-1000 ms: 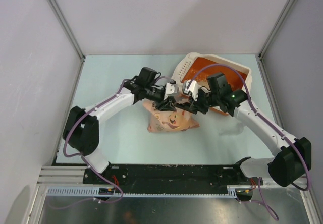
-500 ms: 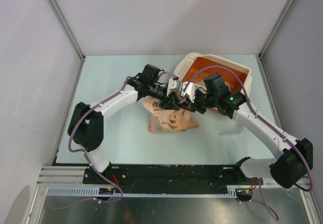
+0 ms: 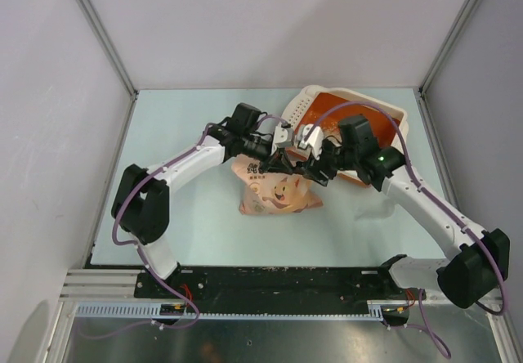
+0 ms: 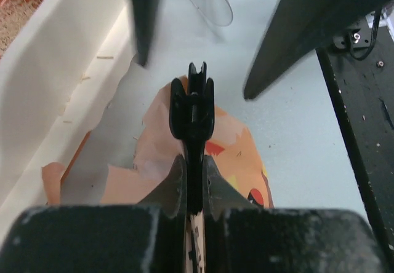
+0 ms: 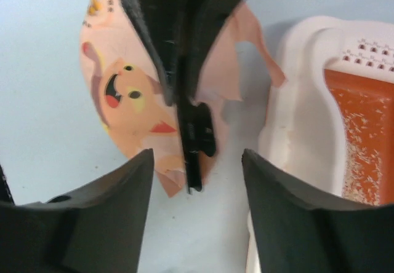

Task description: Fill the litter box with clean litter

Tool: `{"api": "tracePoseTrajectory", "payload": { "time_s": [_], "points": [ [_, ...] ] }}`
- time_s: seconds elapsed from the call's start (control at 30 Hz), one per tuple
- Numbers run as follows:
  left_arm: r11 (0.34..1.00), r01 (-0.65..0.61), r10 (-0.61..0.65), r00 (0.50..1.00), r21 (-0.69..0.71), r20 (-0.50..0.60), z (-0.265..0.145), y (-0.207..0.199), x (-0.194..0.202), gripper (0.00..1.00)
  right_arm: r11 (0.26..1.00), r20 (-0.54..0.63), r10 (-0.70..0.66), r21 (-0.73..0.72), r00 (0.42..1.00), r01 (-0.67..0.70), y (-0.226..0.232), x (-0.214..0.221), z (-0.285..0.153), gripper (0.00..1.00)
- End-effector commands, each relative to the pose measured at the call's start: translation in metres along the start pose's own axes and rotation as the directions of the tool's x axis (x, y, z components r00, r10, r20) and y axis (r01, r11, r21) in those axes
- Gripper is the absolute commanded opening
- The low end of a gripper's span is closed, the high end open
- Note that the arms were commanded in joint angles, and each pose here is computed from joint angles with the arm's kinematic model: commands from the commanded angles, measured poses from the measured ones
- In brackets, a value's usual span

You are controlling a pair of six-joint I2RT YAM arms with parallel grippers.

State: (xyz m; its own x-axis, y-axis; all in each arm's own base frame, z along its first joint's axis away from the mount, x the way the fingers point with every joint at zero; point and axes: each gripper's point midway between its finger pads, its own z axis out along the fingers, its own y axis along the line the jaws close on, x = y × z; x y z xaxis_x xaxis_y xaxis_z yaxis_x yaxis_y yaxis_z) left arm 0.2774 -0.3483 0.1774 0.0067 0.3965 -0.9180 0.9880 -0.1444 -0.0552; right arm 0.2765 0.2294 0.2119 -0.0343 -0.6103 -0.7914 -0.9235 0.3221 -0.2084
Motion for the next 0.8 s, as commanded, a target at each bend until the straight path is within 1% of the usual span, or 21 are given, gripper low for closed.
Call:
{"api": "tracePoseTrajectory", "payload": {
  "time_s": [0.0,0.03,0.1,0.2,0.3,0.47,0.77],
  "points": [
    [0.998,-0.053,0.051,0.998,0.034,0.044,0.003,-0.006,-0.023,0.01,0.999,0.14,0.013,0.049,0.99,-0.02,-0.025,-0.03,-0.028,0.7],
    [0.998,-0.055,0.054,0.998,0.032,0.045,0.003,-0.006,-0.023,0.0,0.999,0.131,0.006,0.032,0.991,-0.011,-0.023,-0.025,-0.029,0.77],
    [0.998,-0.057,0.056,0.998,0.033,0.04,0.004,-0.006,-0.022,0.0,1.0,0.123,0.002,0.005,0.992,-0.003,-0.023,-0.019,-0.028,0.79],
    [0.998,-0.06,0.059,0.998,0.032,0.036,0.005,-0.007,-0.021,0.0,1.0,0.132,0.012,-0.016,0.991,-0.01,-0.026,-0.015,-0.025,0.79],
    [0.998,-0.059,0.058,0.998,0.032,0.024,0.008,-0.01,-0.02,0.0,1.0,0.153,0.011,-0.031,0.988,-0.006,-0.031,-0.017,-0.018,0.76],
    [0.998,-0.057,0.057,0.998,0.03,0.016,0.009,-0.013,-0.018,0.0,0.993,0.183,0.029,-0.119,0.983,-0.008,-0.022,-0.024,-0.01,0.73],
    [0.998,-0.062,0.062,0.998,0.021,0.016,0.011,-0.008,-0.021,0.0,0.984,0.149,0.051,-0.175,0.988,-0.025,-0.011,-0.017,0.001,0.65]
  ]
}}
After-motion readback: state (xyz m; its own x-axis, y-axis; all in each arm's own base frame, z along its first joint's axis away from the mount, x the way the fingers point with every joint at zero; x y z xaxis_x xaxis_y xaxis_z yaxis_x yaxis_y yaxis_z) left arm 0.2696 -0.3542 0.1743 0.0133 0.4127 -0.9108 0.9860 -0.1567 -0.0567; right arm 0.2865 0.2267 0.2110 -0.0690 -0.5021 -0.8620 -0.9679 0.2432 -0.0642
